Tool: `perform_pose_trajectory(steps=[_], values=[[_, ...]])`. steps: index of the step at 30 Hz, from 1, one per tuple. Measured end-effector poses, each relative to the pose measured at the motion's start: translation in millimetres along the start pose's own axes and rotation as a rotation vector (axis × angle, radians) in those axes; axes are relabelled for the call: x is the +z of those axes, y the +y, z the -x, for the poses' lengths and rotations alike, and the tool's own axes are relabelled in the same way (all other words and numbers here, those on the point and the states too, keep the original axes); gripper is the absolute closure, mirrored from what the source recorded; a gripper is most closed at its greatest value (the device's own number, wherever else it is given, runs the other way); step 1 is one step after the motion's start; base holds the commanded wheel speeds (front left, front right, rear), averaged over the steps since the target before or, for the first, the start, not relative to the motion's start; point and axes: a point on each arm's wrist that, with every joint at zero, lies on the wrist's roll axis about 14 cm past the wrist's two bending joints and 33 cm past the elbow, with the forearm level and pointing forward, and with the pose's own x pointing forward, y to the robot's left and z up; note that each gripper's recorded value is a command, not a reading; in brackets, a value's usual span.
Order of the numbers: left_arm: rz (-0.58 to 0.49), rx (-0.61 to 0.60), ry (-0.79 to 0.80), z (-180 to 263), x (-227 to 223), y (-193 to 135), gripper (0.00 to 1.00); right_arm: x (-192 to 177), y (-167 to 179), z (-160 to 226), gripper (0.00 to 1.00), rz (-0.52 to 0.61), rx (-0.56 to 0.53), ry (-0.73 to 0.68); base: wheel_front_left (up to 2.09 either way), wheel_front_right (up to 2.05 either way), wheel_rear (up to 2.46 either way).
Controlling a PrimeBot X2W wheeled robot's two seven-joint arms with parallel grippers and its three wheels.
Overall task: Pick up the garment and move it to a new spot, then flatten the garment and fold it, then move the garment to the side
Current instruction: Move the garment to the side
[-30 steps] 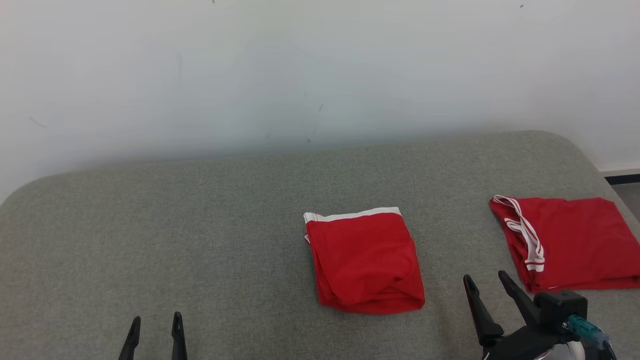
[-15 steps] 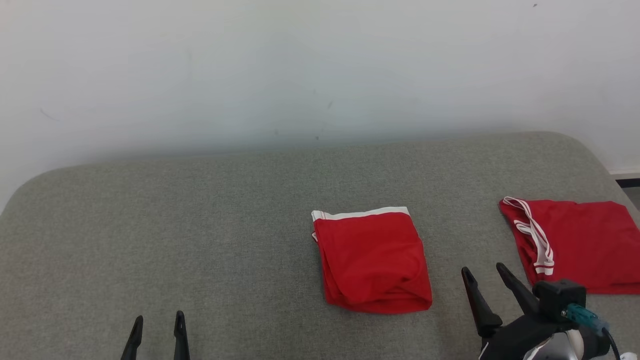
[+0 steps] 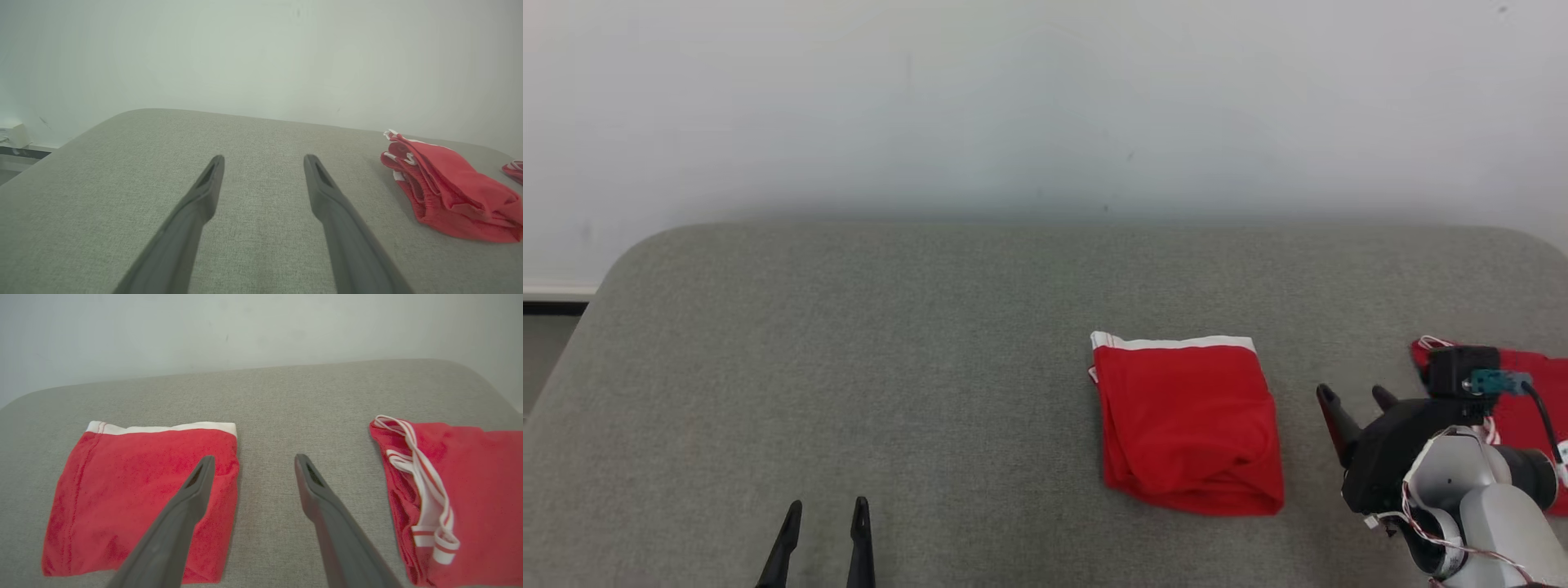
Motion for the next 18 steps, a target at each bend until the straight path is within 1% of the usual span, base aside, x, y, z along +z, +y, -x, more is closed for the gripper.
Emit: perform_pose_trajectory(steps=[2,6,10,13,18], values=[[0.006,0.012,0.002,1.0,-0.5,3.2,0.0,-12.7,5.5,-10.7,0.0,-0.02,0.004,0.089,0.0,0.0,0.0],[0.015,0.032,-0.006,-4.6,2.2,7.7,0.0,-16.5,12.8,-32.4,0.0,-0.028,0.008,0.174,0.0,0.0,0.0],[0.015,0.065,0.014,-3.0,-3.5,16.6,0.0,-40.7,15.0,-48.0,0.0,-0.043,-0.006,0.291,0.0,0.0,0.0],[0.016,0.083,0.021,-3.4,-5.3,21.6,0.0,-48.4,19.2,-58.9,0.0,-0.086,-0.007,0.324,0.0,0.0,0.0],[0.011,0.119,0.038,-0.8,-9.7,31.1,0.0,-83.1,24.8,-65.6,0.0,-0.095,-0.013,0.467,0.0,0.0,0.0]])
